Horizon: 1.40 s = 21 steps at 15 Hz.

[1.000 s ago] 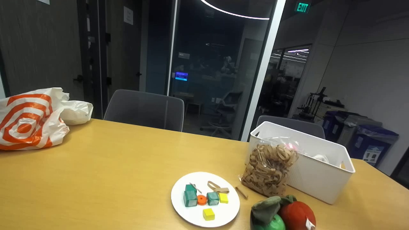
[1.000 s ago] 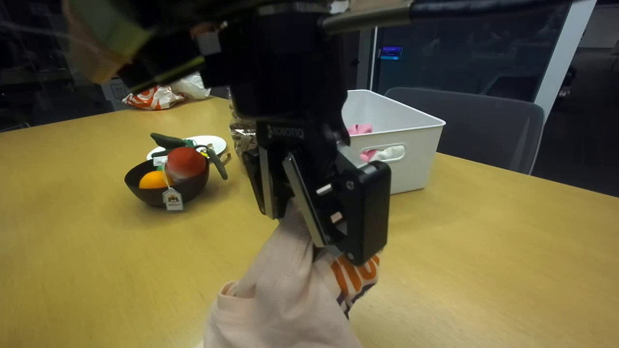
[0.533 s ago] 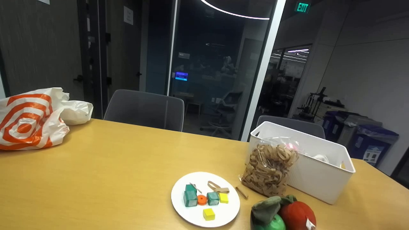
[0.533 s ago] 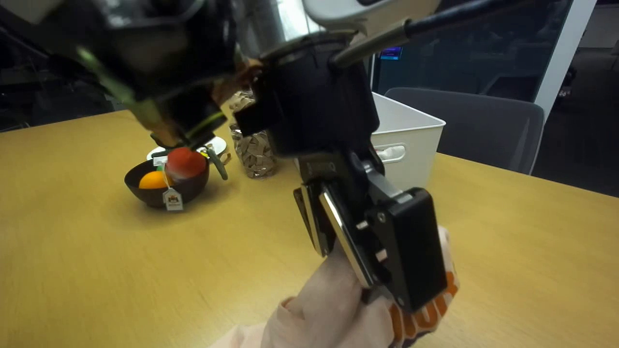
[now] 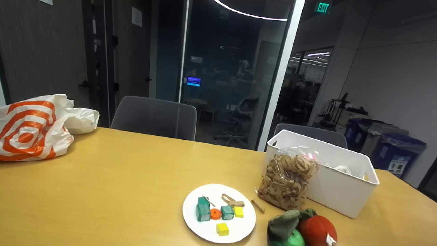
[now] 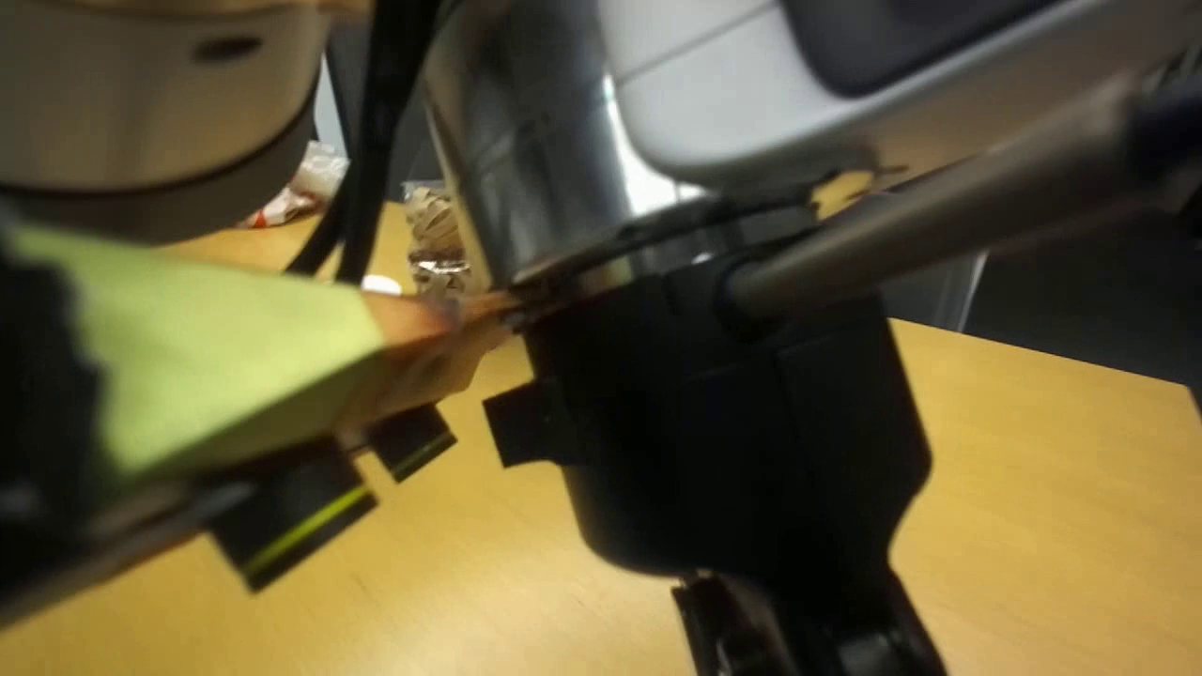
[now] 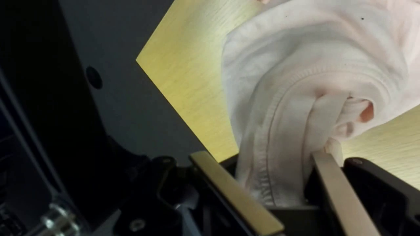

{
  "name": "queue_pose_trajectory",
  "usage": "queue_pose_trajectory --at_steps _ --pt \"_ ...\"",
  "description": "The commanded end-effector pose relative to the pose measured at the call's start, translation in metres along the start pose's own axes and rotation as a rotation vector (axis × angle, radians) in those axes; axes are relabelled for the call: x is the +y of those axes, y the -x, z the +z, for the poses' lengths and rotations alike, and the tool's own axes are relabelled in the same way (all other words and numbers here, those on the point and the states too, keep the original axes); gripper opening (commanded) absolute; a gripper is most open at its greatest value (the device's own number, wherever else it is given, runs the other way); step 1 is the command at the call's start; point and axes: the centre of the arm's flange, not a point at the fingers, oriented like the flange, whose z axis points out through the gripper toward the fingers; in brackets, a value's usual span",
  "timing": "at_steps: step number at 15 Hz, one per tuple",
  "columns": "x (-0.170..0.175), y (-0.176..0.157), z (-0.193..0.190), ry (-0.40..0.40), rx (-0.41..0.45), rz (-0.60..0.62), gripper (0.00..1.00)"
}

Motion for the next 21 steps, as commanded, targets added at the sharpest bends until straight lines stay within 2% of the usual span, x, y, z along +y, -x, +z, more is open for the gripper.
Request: queue_pose_trajectory --at_steps 1,3,5,9,12,17,18,20,21 --pt "0.037 -0.015 0.024 0.066 -0.023 0.174 0.07" --pt "0.003 -0.017 0.011 0.061 -0.045 0.259 0.07" --pt "-0.03 -0.01 -0.005 -0.005 -0.023 0.239 0.1" --pt "-0.108 -0.01 -0.043 -0.202 0.078 0.166 0.1" --pt "-0.153 -0.026 -0.068 -0.338 0.118 0.238 0.07" --pt "-0.206 -0.056 -0.072 -0.403 0.178 0.387 0.06" --pt "-0.212 -0.058 -0.069 -0.417 0.169 0.385 0.32" --pt "-0.22 -0.061 -0.064 -0.432 0.163 0.374 0.32" --pt "-0.223 -0.062 -0.063 -0.44 0.158 0.348 0.4"
